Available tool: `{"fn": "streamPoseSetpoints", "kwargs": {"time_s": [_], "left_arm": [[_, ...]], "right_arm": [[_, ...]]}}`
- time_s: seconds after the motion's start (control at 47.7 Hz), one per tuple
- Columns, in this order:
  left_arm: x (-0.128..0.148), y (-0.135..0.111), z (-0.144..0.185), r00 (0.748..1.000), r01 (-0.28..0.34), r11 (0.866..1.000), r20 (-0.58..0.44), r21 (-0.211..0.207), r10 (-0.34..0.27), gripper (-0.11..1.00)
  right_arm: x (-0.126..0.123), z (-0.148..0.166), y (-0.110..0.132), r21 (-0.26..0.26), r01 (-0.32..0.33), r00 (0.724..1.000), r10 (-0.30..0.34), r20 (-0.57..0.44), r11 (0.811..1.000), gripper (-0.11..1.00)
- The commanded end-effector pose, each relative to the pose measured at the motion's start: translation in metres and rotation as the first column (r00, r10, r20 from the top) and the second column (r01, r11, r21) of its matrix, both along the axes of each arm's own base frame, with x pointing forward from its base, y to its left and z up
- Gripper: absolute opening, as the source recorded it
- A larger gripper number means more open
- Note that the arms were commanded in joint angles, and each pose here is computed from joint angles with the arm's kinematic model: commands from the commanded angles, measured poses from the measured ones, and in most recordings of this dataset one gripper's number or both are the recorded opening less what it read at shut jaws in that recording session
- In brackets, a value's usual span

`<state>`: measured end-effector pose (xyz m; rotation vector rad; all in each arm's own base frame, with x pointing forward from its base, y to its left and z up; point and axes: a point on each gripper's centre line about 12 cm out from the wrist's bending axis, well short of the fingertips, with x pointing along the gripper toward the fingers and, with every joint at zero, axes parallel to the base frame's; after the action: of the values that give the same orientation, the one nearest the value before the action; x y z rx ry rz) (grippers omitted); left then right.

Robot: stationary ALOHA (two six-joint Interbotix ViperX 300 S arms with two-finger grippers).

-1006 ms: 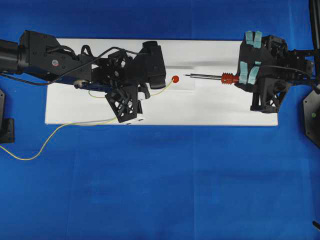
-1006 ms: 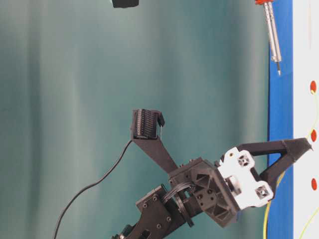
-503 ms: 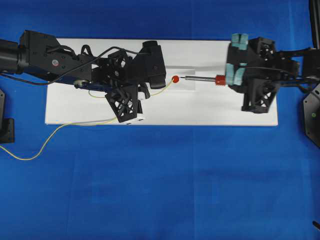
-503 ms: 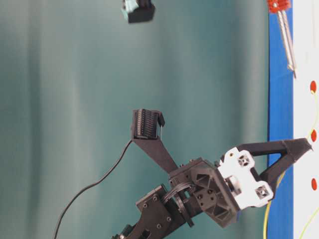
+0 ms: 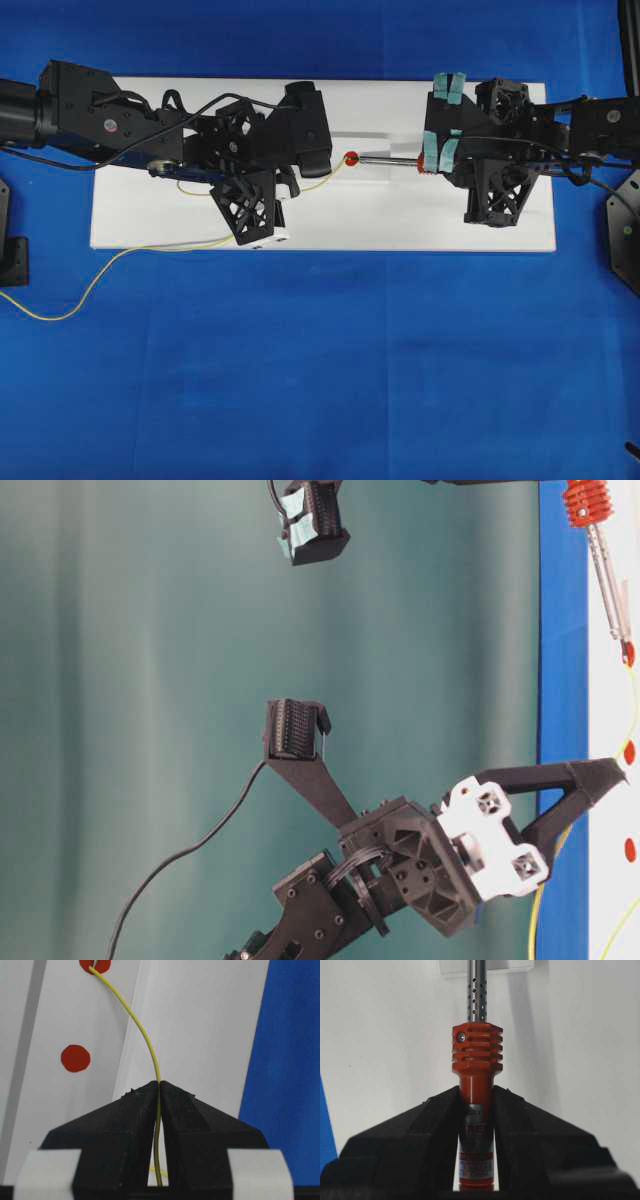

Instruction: Touch the tip of the soldering iron to the tip of the solder at the mark.

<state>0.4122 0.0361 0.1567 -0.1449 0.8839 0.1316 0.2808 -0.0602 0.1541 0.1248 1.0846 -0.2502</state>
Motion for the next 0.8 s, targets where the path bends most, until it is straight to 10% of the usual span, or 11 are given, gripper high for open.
{"fn": "streamPoseSetpoints", "kwargs": {"time_s": [0.0, 0.775], "left_arm": [[0.0034, 0.0009, 0.0092, 1.000, -0.002, 1.000, 0.028, 0.002, 0.002, 0.02], [0.0099, -0.0010, 0.0115, 1.000, 0.010, 1.000, 0.015, 0.007, -0.010, 0.02]], "right_arm": [[0.0065, 0.0099, -0.0023, -0.008, 0.003, 0.999, -0.002, 0.034, 1.000, 0.06], [0.0042, 0.0091, -0.0021, -0.007, 0.003, 1.000, -0.003, 0.014, 1.000, 0.06]]}}
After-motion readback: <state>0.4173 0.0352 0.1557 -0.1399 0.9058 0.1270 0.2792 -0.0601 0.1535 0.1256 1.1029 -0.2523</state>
